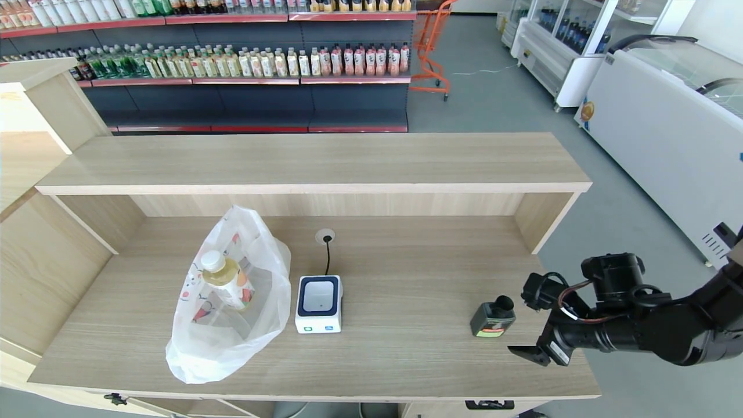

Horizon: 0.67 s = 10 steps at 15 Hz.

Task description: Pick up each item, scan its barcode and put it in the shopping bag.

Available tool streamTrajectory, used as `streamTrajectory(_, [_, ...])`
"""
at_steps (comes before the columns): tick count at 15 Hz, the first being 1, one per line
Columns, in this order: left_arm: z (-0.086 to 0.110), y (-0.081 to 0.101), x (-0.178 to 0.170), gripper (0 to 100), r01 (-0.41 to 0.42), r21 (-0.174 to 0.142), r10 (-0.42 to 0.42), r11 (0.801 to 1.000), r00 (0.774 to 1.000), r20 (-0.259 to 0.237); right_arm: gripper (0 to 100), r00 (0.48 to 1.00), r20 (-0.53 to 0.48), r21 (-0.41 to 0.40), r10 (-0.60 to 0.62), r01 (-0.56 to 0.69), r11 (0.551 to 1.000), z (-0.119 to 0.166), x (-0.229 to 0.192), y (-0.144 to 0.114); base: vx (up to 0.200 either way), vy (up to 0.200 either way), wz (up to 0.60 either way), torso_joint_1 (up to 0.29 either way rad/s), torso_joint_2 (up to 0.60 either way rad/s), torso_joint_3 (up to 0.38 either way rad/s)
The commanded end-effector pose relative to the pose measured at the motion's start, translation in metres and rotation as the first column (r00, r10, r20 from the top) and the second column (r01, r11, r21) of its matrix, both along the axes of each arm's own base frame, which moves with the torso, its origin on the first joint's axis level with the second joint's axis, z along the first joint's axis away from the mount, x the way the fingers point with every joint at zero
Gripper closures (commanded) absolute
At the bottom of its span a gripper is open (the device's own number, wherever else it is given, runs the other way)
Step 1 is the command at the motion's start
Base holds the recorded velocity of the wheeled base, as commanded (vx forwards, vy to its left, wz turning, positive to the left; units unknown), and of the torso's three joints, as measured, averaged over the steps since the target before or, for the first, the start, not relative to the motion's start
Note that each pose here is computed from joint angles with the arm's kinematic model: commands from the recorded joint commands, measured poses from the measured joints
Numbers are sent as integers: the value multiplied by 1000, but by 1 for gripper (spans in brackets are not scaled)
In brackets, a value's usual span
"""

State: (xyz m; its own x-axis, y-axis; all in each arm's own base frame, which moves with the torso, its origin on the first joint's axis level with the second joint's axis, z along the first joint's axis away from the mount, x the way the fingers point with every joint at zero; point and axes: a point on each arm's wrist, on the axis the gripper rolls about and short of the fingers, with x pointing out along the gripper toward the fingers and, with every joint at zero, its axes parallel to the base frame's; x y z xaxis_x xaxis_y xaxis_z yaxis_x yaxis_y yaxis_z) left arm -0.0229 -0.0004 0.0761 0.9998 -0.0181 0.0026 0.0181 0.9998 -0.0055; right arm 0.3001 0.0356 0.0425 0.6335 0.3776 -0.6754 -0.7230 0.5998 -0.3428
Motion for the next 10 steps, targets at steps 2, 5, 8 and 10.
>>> streamTrajectory(2, [0,0,0,0,-1,-1,1,1000,1000,1,0,999,-23,-9,45,-46,999,-20,16,12,0,0,0,0,0,0])
streamTrajectory(5, [0,0,0,0,0,-1,0,1000,1000,1,0,998,-26,-20,59,-59,998,-27,18,12,0,0,0,0,0,0])
streamTrajectory(8, [0,0,0,0,0,-1,0,1000,1000,1,100,998,-25,-18,60,-61,998,-31,23,14,0,0,0,0,0,0])
streamTrajectory(10, [0,0,0,0,-1,-1,1,1000,1000,1,100,997,-18,-14,69,-69,998,-32,28,17,0,0,0,0,0,0])
